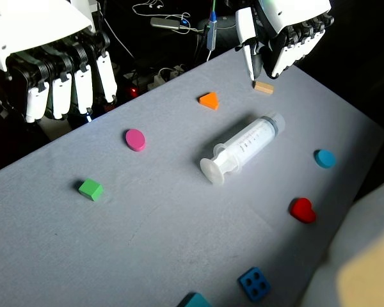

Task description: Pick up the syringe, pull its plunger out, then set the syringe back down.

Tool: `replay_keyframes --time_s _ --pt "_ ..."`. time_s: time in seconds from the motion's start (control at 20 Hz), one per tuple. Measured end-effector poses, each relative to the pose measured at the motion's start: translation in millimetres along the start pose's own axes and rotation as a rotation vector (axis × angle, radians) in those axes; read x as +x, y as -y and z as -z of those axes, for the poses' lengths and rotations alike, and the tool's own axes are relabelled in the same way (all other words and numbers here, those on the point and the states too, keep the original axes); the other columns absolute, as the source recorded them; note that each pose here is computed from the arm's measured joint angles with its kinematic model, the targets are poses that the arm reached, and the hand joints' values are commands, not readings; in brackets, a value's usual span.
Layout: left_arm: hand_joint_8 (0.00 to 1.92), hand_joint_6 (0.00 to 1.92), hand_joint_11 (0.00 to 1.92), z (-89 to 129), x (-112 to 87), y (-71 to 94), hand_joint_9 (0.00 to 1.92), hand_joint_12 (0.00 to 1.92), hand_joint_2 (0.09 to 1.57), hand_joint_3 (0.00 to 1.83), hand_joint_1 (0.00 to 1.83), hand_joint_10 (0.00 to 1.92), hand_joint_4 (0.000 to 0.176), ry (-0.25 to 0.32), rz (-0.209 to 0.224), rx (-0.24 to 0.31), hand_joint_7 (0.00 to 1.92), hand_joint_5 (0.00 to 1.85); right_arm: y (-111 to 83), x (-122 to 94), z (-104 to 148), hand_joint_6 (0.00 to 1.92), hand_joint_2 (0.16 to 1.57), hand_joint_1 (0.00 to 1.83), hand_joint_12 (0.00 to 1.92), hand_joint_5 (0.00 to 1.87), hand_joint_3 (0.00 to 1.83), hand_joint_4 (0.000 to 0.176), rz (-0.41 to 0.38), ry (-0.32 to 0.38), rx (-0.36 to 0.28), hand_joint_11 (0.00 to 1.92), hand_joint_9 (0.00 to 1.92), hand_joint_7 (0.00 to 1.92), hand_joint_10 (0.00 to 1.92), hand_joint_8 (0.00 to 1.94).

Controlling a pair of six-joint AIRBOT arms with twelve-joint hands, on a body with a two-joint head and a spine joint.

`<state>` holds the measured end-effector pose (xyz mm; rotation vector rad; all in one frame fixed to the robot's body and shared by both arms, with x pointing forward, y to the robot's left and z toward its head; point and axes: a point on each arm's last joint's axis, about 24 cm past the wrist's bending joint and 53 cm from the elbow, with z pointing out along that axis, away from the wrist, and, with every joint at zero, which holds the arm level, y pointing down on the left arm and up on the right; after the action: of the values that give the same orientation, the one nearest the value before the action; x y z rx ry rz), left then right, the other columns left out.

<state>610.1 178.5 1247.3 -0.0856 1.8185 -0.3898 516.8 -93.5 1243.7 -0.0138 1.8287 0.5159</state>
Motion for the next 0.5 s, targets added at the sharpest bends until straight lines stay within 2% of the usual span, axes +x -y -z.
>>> replay_keyframes --time_s 0.1,0.15,0.25,0.35,0.4,0.5 --pt "0.01 0.04 0.0 0 -0.1 -0.2 0.0 0.18 1.04 0.15 0.09 0.01 0.0 0.0 0.0 0.0 0.0 0.03 -3.0 1 0 0.06 0.85 0.05 0.56 0.1 0.16 0.0 0.006 -0.005 -0.014 0.0 0.07 0.12 0.06 0.05" --pt "0.0 0.01 0.0 0 -0.4 -1.1 0.0 0.2 1.11 0.02 0.09 0.0 0.0 0.002 -0.006 -0.004 0.0 0.05 -3.2 3 -1 0.0 0.92 0.05 0.52 0.12 0.02 0.0 0.034 -0.006 -0.02 0.0 0.09 0.13 0.0 0.0" --pt "0.0 0.0 0.0 0 0.6 -1.2 0.0 0.2 1.11 0.01 0.09 0.0 0.0 -0.003 -0.003 -0.004 0.0 0.05 -6.6 11 -2 0.0 0.92 0.05 0.58 0.14 0.0 0.0 0.034 -0.022 -0.035 0.0 0.1 0.15 0.0 0.0" --pt "0.0 0.0 0.0 0 -1.2 0.6 0.0 0.18 1.1 0.0 0.13 0.0 0.0 0.005 -0.017 0.003 0.01 0.06 -14.1 10 -2 0.0 0.92 0.05 0.58 0.14 0.0 0.0 0.027 -0.009 -0.063 0.0 0.11 0.16 0.01 0.01" --pt "0.0 0.0 0.0 0 0.6 -1.0 0.0 0.17 1.09 0.0 0.25 0.0 0.0 -0.003 -0.015 -0.004 0.01 0.05 -12.4 14 -2 0.0 0.92 0.05 0.65 0.15 0.0 0.0 0.003 -0.013 -0.046 0.0 0.14 0.2 0.01 0.01" --pt "0.0 0.0 0.0 0 1.3 -3.0 0.0 0.17 1.09 0.0 0.29 0.0 0.0 -0.003 -0.019 -0.013 0.0 0.04 -5.5 17 -2 0.0 0.93 0.05 0.65 0.15 0.0 0.0 -0.017 -0.024 -0.008 0.0 0.15 0.2 0.01 0.01"
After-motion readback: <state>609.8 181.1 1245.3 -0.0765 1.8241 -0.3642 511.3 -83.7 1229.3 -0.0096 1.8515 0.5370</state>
